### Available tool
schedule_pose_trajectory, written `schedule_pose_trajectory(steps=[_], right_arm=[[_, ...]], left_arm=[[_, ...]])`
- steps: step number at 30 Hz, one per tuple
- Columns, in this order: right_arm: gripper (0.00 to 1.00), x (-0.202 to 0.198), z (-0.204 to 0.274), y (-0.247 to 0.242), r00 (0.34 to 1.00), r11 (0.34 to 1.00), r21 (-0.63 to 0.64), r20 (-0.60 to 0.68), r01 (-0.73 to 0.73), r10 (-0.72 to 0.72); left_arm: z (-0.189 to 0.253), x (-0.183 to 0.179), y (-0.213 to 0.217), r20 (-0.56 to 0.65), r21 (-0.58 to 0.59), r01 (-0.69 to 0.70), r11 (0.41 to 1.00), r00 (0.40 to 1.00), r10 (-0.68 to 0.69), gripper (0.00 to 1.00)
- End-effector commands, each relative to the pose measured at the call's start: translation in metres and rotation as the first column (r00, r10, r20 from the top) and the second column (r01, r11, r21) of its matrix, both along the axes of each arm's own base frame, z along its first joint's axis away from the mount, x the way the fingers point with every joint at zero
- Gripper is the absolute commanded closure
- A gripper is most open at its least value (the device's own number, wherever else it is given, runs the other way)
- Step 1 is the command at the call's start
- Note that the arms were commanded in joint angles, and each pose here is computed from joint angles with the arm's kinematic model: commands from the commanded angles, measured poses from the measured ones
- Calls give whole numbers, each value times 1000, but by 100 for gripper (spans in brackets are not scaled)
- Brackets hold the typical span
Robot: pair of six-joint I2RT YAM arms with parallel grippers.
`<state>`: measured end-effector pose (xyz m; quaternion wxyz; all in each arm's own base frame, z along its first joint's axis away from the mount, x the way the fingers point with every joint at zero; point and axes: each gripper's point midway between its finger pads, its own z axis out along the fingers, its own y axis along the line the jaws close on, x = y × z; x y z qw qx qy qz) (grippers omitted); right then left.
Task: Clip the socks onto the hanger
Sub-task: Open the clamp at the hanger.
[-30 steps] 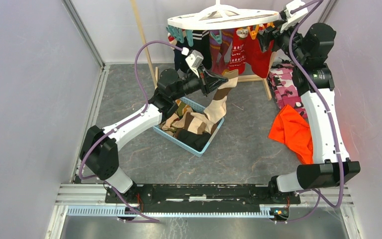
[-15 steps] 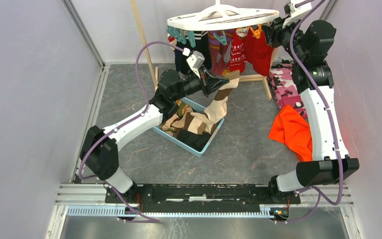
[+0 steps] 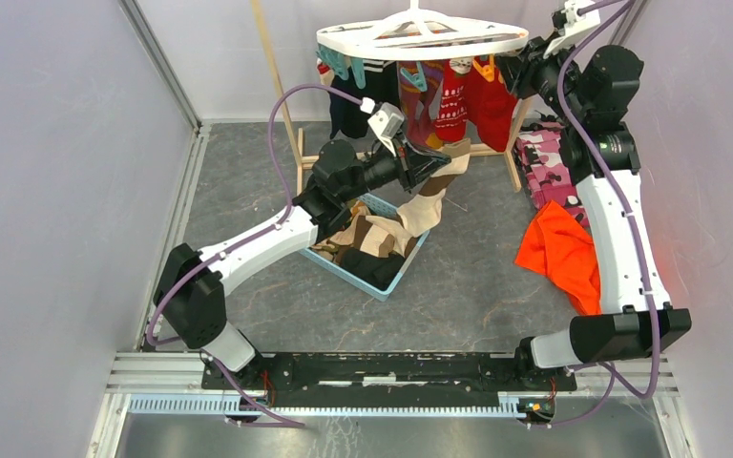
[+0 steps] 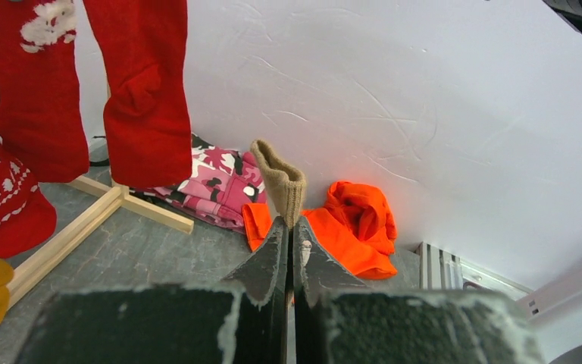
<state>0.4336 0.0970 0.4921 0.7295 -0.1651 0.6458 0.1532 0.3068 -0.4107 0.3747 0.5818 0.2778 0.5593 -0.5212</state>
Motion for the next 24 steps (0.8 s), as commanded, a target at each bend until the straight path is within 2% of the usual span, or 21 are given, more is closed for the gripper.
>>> schedule_pose_trajectory(steps=[1, 8, 12, 19, 21, 24], right_arm=[[83, -19, 11, 11, 998, 992, 106, -8, -69, 70], [86, -25, 1, 18, 990, 975, 193, -64, -113, 128], [87, -29, 0, 20, 988, 969, 216, -74, -119, 138], [87, -34, -1, 25, 982, 960, 235, -73, -151, 172], [88, -36, -1, 25, 982, 959, 237, -72, -155, 177], [88, -37, -3, 25, 982, 959, 237, -74, -154, 176]], left_arm=[[56, -5, 11, 73, -83, -77, 994, 994, 84, 98], [67, 4, 7, 1, -84, -163, 983, 986, 164, 98], [62, 10, 3, -5, -43, -229, 972, 973, 229, 98], [61, 6, -14, 21, -22, -172, 985, 985, 172, 98], [51, 10, -17, 41, 25, -178, 984, 983, 177, 98], [38, 24, -11, 89, 103, -259, 960, 964, 250, 98]])
